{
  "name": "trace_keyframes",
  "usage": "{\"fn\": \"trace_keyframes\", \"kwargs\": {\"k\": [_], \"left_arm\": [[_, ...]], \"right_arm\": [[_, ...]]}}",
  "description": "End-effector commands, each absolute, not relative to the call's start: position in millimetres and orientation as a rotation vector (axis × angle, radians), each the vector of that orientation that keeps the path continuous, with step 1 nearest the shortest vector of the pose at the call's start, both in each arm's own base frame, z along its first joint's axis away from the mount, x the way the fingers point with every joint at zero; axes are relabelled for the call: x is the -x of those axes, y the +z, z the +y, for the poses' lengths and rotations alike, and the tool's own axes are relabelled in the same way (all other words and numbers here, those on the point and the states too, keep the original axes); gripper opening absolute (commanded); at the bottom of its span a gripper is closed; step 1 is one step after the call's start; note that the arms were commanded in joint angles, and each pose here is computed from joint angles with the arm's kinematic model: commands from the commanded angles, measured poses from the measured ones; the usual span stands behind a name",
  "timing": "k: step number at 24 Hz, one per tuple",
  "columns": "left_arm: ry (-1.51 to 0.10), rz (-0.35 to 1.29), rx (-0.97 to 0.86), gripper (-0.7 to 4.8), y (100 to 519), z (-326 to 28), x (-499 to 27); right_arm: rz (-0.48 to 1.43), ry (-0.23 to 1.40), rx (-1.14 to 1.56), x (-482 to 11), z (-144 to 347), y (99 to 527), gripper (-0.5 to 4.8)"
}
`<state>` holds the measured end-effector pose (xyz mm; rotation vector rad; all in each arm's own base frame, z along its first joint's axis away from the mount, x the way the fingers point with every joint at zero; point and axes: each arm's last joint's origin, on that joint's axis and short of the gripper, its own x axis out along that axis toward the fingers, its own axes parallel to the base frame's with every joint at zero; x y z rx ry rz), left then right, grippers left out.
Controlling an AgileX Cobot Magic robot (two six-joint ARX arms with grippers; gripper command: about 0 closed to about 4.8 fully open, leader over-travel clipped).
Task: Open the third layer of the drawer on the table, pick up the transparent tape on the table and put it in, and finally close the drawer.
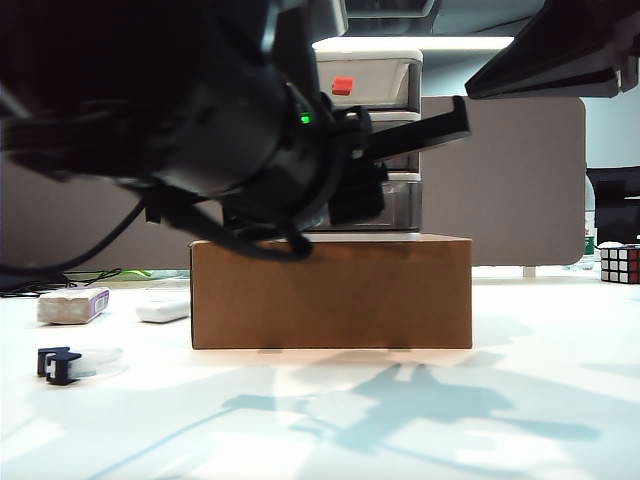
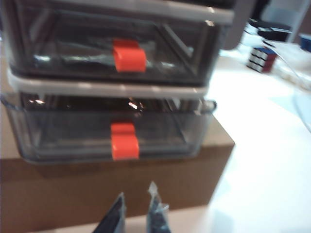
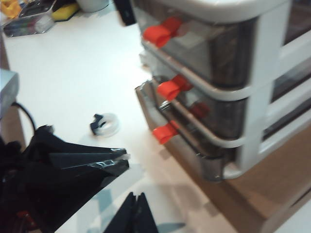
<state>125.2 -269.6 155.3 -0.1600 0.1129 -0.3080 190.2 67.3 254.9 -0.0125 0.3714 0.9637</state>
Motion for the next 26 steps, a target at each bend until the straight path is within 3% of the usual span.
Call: {"fn": "trace_keyframes", "kwargs": {"k": [1, 6, 15, 26], "left_arm": [[-0.213, 0.105, 0.098, 0.86, 157, -284, -132], [-0.182, 0.116, -0.026, 1.57, 153, -299, -139], [-0.099, 0.119, 0.004, 1.58, 150, -299, -145], [-0.108, 0.122, 0.099, 1.57, 151, -296, -154]], "right_arm": [[0.328, 0.947, 0.006, -192, 67, 261, -0.05], [0.329, 0.951, 0.005, -192, 68, 261, -0.05], [0.331, 0.955, 0.004, -192, 68, 261, -0.05], [0.331, 0.955, 0.004, -192, 68, 261, -0.05]]}}
